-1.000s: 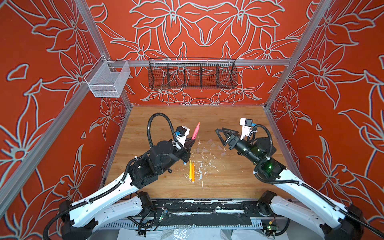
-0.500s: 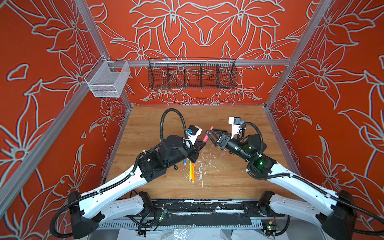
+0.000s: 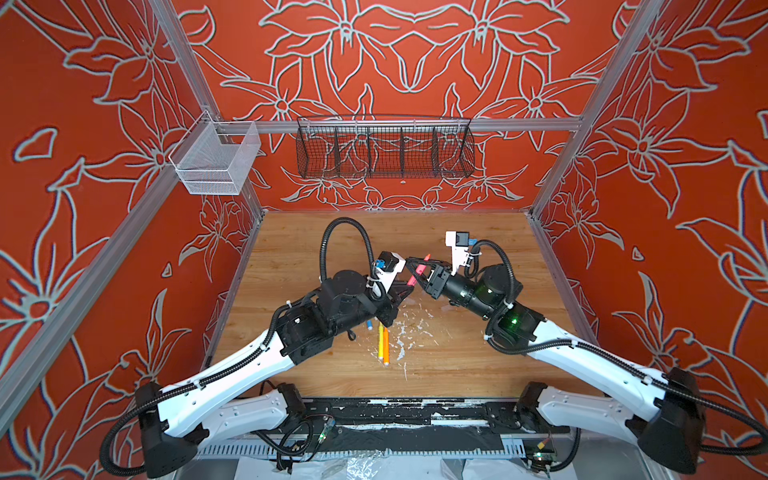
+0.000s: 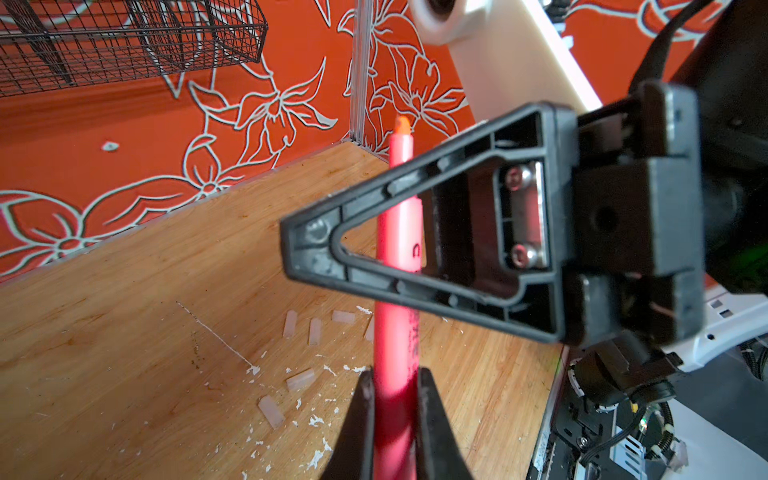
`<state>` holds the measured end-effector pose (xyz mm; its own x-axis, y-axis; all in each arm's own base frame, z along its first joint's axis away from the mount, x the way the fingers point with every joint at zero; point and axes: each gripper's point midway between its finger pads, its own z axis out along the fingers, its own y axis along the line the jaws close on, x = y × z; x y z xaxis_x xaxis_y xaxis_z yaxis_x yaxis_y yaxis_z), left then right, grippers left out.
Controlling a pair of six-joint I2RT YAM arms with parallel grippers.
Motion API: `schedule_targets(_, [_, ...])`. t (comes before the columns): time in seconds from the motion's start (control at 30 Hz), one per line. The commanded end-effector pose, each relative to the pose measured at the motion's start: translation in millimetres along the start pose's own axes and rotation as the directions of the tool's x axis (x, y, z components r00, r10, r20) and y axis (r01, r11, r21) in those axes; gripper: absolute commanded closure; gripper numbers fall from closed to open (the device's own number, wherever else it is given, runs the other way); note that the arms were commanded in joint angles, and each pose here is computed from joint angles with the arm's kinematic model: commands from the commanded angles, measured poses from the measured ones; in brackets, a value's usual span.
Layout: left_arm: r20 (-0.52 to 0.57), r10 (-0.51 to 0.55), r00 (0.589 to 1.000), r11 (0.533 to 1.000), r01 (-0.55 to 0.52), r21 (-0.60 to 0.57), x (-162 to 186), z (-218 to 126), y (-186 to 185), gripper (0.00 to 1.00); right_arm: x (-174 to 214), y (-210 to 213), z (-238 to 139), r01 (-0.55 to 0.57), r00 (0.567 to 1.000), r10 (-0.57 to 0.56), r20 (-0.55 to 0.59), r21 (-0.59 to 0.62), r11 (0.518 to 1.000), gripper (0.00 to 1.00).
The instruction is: Insert the pens into the pen caps
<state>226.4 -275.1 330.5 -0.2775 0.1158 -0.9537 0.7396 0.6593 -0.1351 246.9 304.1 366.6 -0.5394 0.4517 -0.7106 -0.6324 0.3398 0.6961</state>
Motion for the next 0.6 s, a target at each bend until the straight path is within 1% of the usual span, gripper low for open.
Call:
schedule_targets(0.0, [0.078, 0.011, 0.997, 1.0, -0.009, -0.029, -19, -13, 5, 1.0, -13, 14, -3, 0.024, 0.999, -0.024, 0.041, -0.011, 1.0, 0.85])
schedule_targets(0.07, [0.088, 0.011, 0.996, 0.999, -0.007, -0.042, -19, -15, 7, 0.93, -12, 17, -3, 0.033, 0.999, -0.033, 0.041, -0.016, 0.999, 0.89])
schedule_targets(0.13, [0.11, 0.006, 0.994, 0.999, -0.001, -0.049, -19, -18, 9, 0.81, -11, 22, -2, 0.05, 0.998, -0.048, 0.046, -0.028, 0.998, 0.91])
schedule_targets(0.2, [0.128, 0.004, 0.992, 0.999, 0.001, -0.039, -20, -19, 8, 0.73, -8, 25, -1, 0.063, 0.997, -0.061, 0.043, -0.035, 0.997, 0.93])
schedule_targets(0.33, [0.137, 0.01, 0.991, 0.999, -0.005, -0.034, -20, -22, 7, 0.66, 1, 33, 7, 0.075, 0.997, -0.074, 0.019, -0.056, 0.996, 0.97])
schedule_targets(0.43, [0.138, 0.018, 0.99, 0.999, -0.012, -0.04, -19, -21, 8, 0.61, 7, 35, 13, 0.073, 0.997, -0.072, 0.006, -0.064, 0.995, 0.98])
schedule_targets(0.57, [0.134, 0.027, 0.991, 0.999, -0.021, -0.046, -20, -19, 9, 0.6, 13, 39, 15, 0.062, 0.998, -0.062, 0.001, -0.078, 0.995, 0.99])
